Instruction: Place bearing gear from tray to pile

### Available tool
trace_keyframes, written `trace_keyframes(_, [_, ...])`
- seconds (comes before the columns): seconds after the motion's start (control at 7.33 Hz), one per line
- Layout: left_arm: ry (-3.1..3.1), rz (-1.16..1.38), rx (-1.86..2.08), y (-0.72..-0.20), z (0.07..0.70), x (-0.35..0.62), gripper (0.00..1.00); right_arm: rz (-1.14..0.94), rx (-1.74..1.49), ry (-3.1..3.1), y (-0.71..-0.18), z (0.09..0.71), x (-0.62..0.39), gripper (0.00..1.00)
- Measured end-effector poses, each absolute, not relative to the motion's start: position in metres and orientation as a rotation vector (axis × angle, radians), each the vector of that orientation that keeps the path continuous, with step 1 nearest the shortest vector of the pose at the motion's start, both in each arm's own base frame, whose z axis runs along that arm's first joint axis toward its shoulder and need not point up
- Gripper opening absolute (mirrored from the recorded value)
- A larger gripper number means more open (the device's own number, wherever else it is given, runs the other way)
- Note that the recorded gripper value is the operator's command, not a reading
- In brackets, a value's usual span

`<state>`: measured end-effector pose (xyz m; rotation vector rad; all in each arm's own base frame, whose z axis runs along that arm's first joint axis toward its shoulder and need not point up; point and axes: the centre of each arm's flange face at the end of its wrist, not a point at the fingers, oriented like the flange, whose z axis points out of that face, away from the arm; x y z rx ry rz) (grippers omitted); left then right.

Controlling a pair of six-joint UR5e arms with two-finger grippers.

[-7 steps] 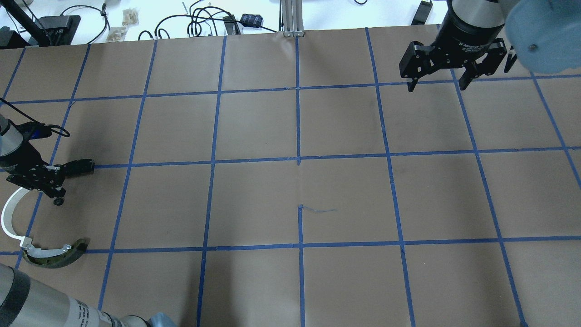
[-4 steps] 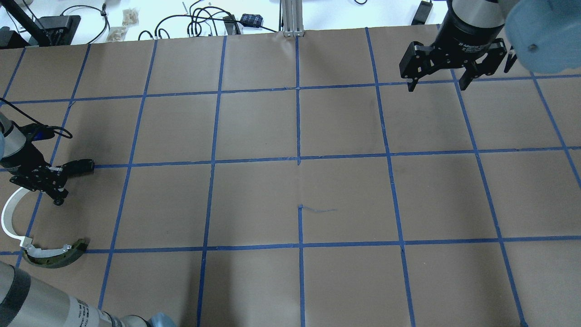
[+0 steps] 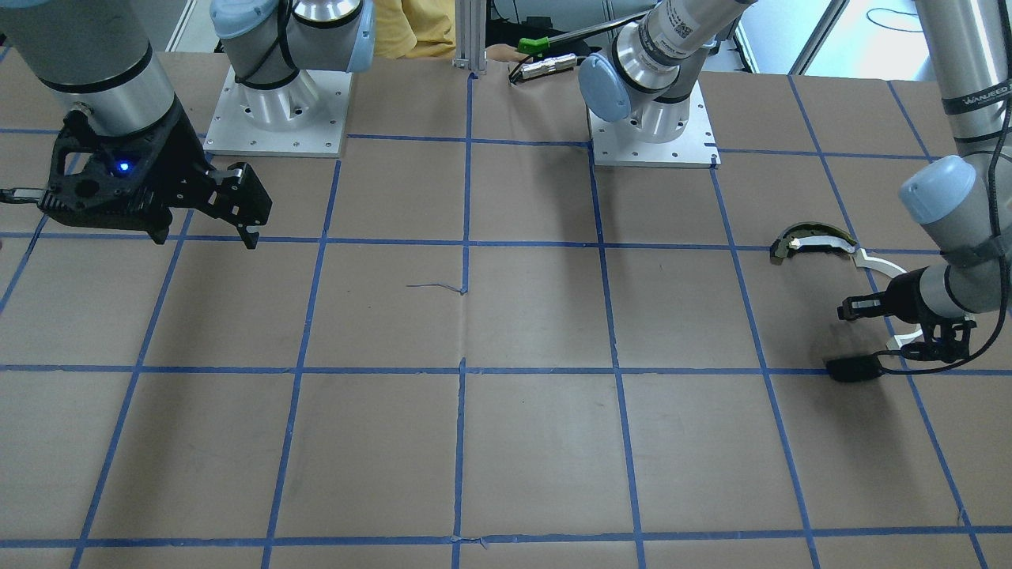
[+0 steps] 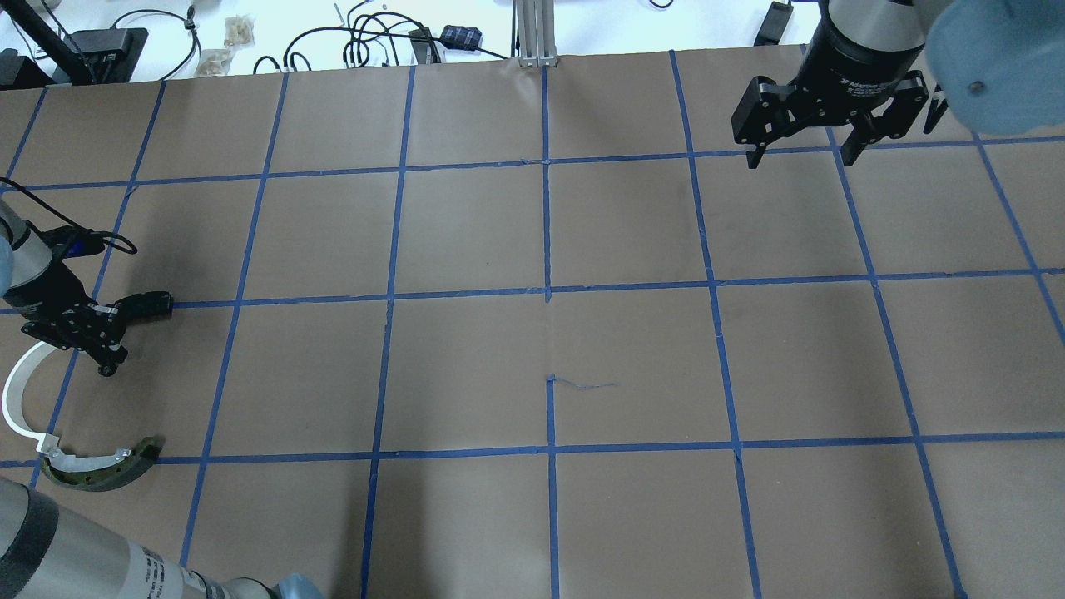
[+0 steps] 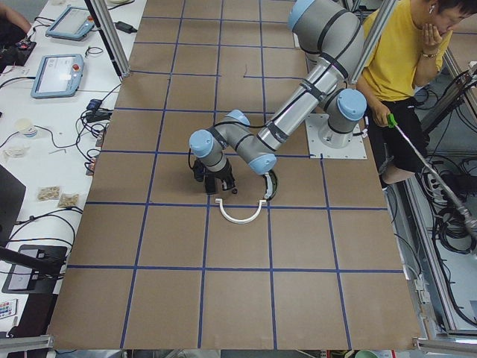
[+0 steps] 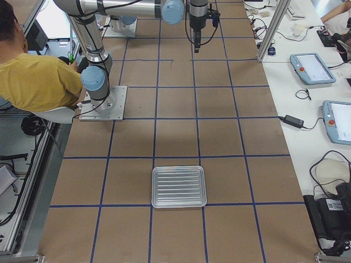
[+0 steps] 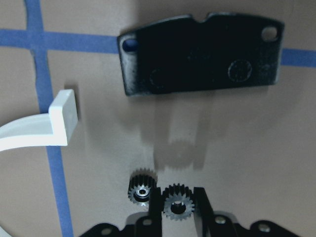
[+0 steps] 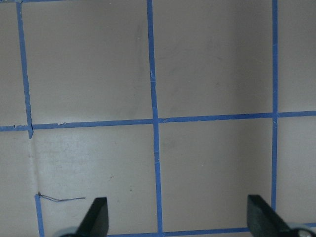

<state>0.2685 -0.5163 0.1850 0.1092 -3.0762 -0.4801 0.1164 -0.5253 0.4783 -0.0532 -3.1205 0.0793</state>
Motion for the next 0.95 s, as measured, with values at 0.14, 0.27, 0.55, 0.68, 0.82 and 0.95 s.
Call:
trace_keyframes(0.14, [-3.076, -0.48, 0.105, -0.516, 0.185, 0.269, 0.56, 0.078, -0.053, -3.121, -0.525, 0.478, 0.116, 1.0])
trace_keyframes(0.27, [-3.077, -0.479, 0.102, -0.516, 0.185, 0.269, 0.58, 0.078, -0.052, -3.121, -0.525, 0.478, 0.116, 1.0])
trace_keyframes(0.55, [-3.081, -0.472, 0.102, -0.517, 0.189, 0.268, 1.0, 0.078, -0.051, -3.121, -0.525, 0.478, 0.116, 1.0])
trace_keyframes(0.68, [-3.092, -0.456, 0.093, -0.52, 0.198, 0.263, 1.0, 0.078, -0.05, -3.122, -0.526, 0.478, 0.117, 1.0])
trace_keyframes(0.82, [-3.118, -0.419, 0.056, -0.531, 0.217, 0.249, 1.0, 0.077, -0.049, -3.122, -0.526, 0.478, 0.117, 1.0])
trace_keyframes(0.95, [-3.157, -0.357, -0.015, -0.55, 0.247, 0.223, 1.0, 0.076, -0.048, -3.123, -0.526, 0.478, 0.117, 1.0])
